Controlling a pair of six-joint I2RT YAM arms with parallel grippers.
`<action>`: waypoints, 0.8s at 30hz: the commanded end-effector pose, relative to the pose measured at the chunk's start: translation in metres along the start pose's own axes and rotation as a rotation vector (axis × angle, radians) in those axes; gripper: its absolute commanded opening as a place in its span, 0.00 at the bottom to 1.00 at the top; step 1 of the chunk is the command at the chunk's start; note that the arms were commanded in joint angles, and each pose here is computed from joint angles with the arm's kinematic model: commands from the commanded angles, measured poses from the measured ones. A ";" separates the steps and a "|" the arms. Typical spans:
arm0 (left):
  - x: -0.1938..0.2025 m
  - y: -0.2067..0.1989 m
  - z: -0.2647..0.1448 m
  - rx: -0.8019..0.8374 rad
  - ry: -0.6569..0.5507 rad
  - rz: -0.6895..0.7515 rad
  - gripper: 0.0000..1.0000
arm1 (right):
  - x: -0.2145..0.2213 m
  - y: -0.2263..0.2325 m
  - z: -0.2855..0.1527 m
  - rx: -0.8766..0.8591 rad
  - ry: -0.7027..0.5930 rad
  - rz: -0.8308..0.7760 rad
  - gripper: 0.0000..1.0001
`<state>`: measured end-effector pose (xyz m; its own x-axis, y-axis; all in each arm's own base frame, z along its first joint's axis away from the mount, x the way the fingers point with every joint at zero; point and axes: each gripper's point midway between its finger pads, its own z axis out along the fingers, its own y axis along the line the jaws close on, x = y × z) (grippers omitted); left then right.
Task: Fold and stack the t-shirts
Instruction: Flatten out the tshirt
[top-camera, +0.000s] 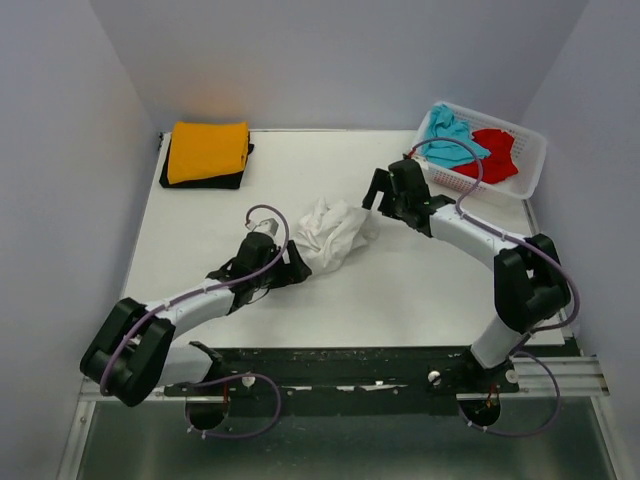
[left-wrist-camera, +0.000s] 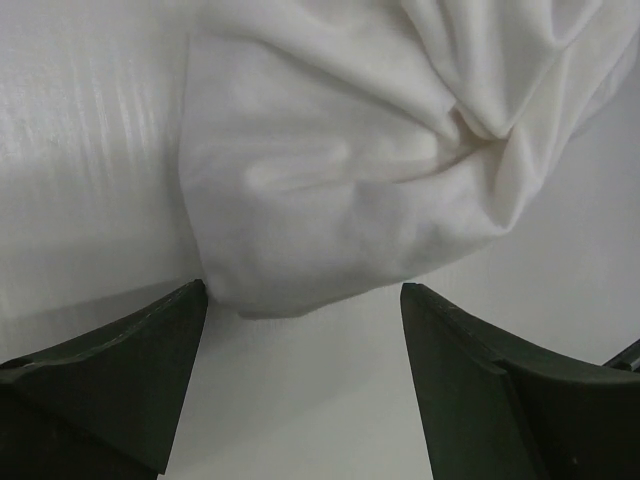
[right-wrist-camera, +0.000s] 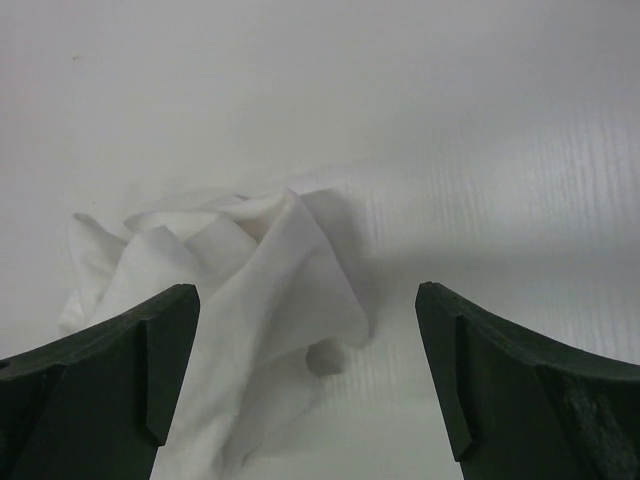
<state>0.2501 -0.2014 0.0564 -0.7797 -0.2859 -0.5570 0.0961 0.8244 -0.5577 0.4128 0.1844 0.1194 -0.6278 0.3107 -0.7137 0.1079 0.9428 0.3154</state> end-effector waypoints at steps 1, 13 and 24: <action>-0.018 -0.017 0.018 0.063 -0.029 -0.006 0.76 | -0.012 0.039 0.021 -0.122 0.004 0.083 0.96; -0.038 -0.006 0.044 -0.050 -0.040 0.017 0.00 | 0.024 0.040 0.058 -0.143 0.097 0.079 0.46; -0.104 -0.027 -0.013 -0.098 -0.278 0.103 0.00 | -0.049 0.030 0.011 -0.058 -0.116 -0.023 0.09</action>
<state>0.2998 -0.2094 0.0804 -0.7117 -0.2964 -0.6369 0.1026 0.8530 -0.5117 0.4447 0.2145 0.0854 -0.6669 0.3132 -0.6761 0.0782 0.9318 0.3545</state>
